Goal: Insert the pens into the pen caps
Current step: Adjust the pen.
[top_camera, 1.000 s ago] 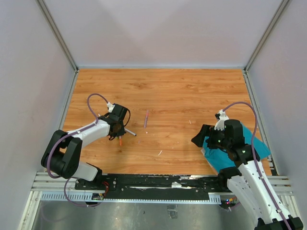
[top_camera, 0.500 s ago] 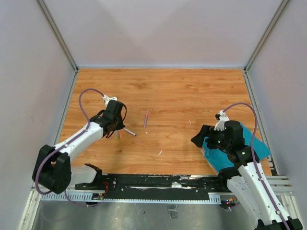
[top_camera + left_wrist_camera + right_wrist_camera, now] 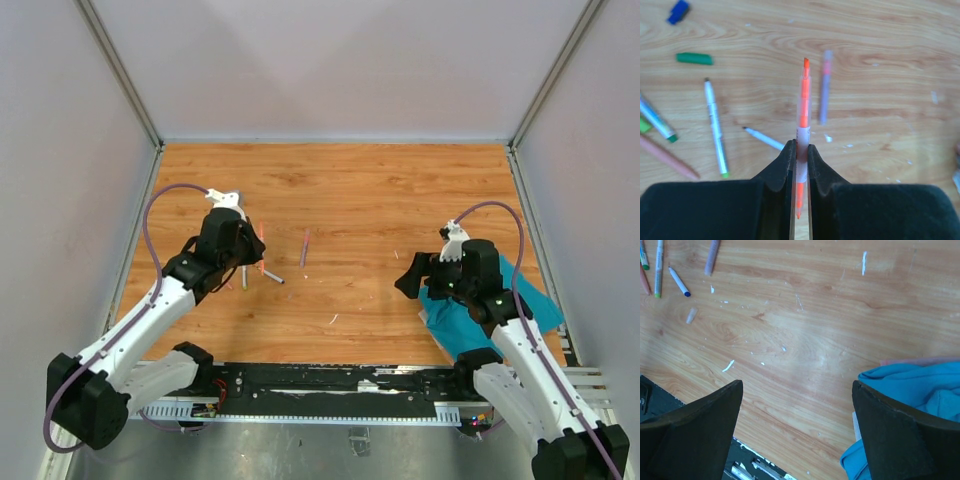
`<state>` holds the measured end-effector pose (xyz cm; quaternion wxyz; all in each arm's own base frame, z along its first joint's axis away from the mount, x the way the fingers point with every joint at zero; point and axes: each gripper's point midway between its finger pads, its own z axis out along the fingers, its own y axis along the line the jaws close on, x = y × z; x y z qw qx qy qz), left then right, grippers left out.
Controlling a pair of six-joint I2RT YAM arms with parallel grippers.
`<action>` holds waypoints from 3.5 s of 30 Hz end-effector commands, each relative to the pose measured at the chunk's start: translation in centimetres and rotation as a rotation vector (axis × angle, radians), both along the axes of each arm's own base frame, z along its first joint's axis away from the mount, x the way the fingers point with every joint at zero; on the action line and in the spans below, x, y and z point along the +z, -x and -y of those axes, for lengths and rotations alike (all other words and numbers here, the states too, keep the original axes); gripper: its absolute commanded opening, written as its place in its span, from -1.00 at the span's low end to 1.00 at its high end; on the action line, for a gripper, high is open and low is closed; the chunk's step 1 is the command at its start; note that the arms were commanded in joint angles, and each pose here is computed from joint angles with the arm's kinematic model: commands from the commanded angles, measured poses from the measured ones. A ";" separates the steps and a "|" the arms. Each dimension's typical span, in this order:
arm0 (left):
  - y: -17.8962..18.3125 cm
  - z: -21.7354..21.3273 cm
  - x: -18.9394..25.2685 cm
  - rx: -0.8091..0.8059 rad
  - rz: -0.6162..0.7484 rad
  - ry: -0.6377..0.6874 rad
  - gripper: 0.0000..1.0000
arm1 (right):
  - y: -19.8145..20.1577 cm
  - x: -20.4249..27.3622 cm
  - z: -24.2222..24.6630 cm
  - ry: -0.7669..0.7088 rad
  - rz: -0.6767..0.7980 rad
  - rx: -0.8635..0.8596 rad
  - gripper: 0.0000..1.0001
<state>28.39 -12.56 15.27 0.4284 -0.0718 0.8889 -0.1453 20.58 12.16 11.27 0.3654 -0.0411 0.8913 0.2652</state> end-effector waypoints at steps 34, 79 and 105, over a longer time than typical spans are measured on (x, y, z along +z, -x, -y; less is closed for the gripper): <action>6.7 15.2 12.1 -0.504 0.360 0.501 -0.99 | 3.1 16.8 -15.3 -0.534 0.423 0.331 0.74; 7.9 15.2 12.6 -0.540 0.403 0.579 -0.85 | 2.2 16.3 -21.5 -0.559 0.378 0.402 -0.99; 7.3 14.4 11.9 -0.495 0.404 0.537 -0.99 | 2.3 16.0 -21.4 -0.516 0.400 0.422 -0.78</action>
